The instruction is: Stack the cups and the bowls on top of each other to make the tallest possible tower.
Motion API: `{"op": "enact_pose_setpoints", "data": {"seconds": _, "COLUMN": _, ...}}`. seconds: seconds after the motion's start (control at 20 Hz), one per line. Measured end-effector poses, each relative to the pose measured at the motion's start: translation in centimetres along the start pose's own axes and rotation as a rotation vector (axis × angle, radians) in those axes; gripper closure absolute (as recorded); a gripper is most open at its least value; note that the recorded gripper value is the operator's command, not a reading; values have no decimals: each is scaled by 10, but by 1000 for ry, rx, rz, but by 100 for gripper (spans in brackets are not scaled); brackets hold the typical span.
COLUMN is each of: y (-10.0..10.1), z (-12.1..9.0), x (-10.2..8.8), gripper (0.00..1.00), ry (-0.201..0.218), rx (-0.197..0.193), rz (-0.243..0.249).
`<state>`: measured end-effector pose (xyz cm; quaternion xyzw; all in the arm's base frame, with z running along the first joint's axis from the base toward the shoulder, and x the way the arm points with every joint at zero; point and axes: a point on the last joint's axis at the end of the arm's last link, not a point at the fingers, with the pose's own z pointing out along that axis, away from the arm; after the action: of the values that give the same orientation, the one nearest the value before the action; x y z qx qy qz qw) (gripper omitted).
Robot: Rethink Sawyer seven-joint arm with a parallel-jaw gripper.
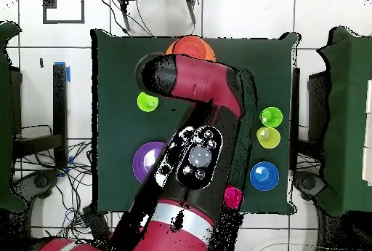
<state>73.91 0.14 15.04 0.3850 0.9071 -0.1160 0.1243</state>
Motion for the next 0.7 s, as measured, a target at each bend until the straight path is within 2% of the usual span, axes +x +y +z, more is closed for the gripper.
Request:
{"op": "enact_pose_setpoints", "data": {"seconds": 0.1, "y": -28, "z": 1, "x": 0, "gripper": 0, "ry": 29, "rx": 20, "rz": 12}}
{"op": "enact_pose_setpoints", "data": {"seconds": 0.2, "y": -40, "z": 2, "x": 2, "gripper": 0, "ry": 43, "rx": 29, "rz": 16}}
{"op": "enact_pose_setpoints", "data": {"seconds": 0.25, "y": -58, "z": 4, "x": 5, "gripper": 0, "ry": 64, "rx": 44, "rz": 22}}
{"op": "enact_pose_setpoints", "data": {"seconds": 0.4, "y": -77, "z": 7, "x": 13, "gripper": 0, "ry": 92, "rx": 61, "rz": 30}}
{"op": "enact_pose_setpoints", "data": {"seconds": 0.45, "y": -91, "z": 11, "x": 22, "gripper": 0, "ry": 120, "rx": 74, "rz": 33}}
{"op": "enact_pose_setpoints", "data": {"seconds": 0.6, "y": -104, "z": 16, "x": 33, "gripper": 0, "ry": 152, "rx": 86, "rz": 34}}
{"op": "enact_pose_setpoints", "data": {"seconds": 0.7, "y": -118, "z": 23, "x": 51, "gripper": 0, "ry": 194, "rx": 99, "rz": 33}}
